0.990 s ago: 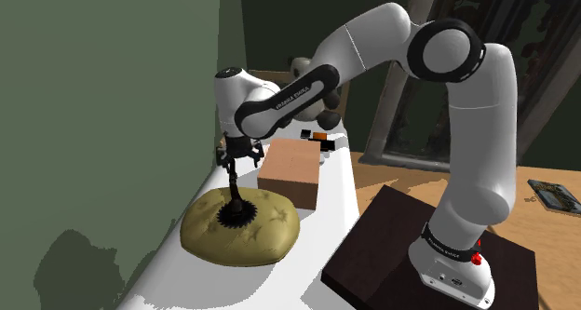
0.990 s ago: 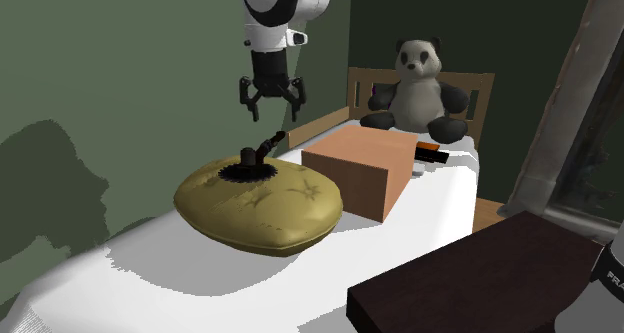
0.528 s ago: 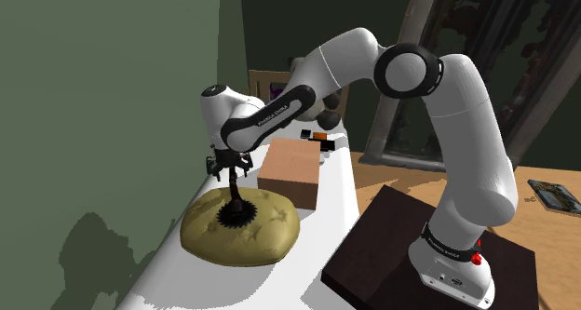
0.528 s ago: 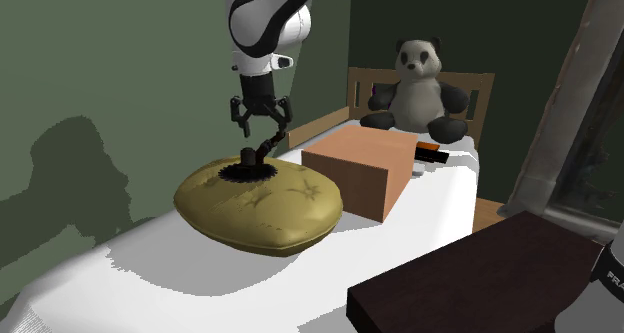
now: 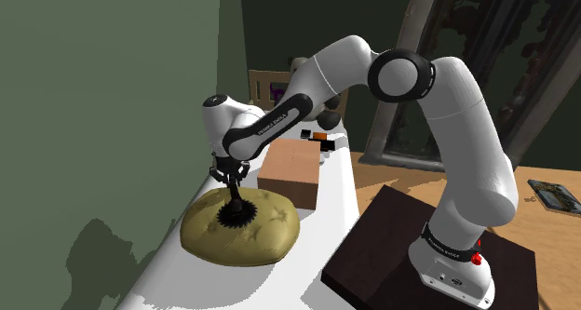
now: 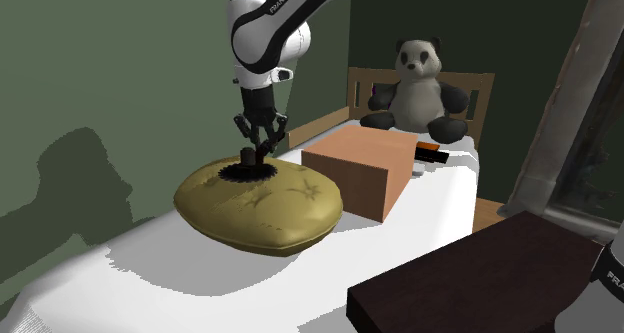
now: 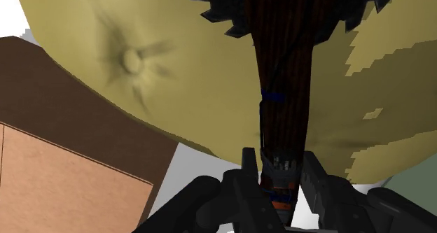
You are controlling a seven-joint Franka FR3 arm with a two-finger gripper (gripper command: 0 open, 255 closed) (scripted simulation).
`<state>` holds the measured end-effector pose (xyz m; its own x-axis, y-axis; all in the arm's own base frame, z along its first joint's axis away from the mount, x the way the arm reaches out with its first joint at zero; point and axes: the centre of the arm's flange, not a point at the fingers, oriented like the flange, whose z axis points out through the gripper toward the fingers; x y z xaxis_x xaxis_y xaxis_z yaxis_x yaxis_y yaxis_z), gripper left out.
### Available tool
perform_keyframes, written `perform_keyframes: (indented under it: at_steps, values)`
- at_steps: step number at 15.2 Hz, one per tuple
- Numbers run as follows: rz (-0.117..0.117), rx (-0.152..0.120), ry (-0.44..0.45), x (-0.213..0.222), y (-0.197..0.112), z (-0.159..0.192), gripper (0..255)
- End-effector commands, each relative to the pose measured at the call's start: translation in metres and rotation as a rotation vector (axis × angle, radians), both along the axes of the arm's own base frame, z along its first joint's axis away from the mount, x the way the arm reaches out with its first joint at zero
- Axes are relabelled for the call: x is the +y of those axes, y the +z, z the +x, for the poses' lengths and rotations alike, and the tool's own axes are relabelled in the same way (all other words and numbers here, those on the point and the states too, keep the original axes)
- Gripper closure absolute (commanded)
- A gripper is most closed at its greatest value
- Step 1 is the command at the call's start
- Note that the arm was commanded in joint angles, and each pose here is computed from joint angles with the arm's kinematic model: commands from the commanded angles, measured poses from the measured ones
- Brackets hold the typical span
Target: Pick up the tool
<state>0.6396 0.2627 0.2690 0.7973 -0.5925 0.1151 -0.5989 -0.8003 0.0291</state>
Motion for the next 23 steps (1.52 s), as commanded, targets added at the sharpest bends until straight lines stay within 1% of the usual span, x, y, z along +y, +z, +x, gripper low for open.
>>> perform_keyframes:
  at_steps: [1, 8, 23]
  values:
    - [0.000, 0.000, 0.000, 0.000, 0.000, 0.000, 255]
    - [0.000, 0.000, 0.000, -0.001, -0.001, 0.000, 255]
    - [0.000, 0.000, 0.000, -0.001, 0.078, 0.000, 255]
